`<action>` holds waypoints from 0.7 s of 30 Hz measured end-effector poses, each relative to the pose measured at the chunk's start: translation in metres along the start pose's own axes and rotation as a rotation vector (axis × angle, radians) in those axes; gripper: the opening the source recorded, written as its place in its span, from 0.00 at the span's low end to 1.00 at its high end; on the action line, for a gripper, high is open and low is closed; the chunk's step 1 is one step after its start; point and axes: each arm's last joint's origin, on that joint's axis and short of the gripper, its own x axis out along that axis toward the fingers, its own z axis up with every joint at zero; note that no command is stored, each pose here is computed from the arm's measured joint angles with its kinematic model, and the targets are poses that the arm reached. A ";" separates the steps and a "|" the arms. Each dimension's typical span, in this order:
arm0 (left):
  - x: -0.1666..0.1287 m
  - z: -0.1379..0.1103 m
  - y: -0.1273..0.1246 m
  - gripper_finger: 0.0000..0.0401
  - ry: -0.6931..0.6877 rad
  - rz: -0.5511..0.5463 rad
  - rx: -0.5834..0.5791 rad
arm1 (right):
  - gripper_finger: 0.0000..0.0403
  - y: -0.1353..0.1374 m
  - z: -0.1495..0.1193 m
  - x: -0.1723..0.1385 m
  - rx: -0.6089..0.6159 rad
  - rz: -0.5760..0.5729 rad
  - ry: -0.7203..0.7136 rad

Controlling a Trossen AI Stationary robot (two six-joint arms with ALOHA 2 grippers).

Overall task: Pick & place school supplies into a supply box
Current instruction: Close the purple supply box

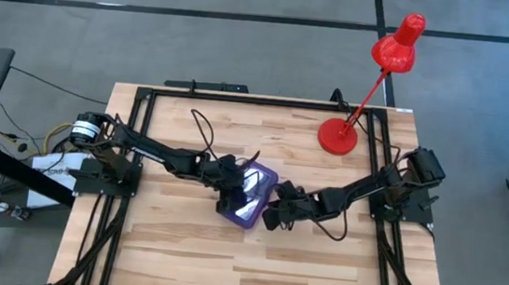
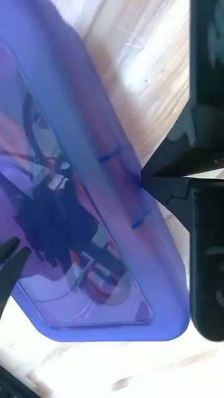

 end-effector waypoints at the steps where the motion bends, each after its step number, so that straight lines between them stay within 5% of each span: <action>1: 0.000 0.000 0.000 0.02 0.000 -0.001 0.002 | 0.00 -0.001 0.001 0.001 0.006 0.001 0.002; 13: 0.011 -0.007 0.000 0.00 0.050 -0.029 0.000 | 0.00 -0.002 -0.007 0.032 0.073 0.042 0.016; 21: 0.003 -0.003 -0.002 0.00 0.021 -0.004 -0.003 | 0.00 0.001 -0.016 0.018 0.101 -0.036 0.006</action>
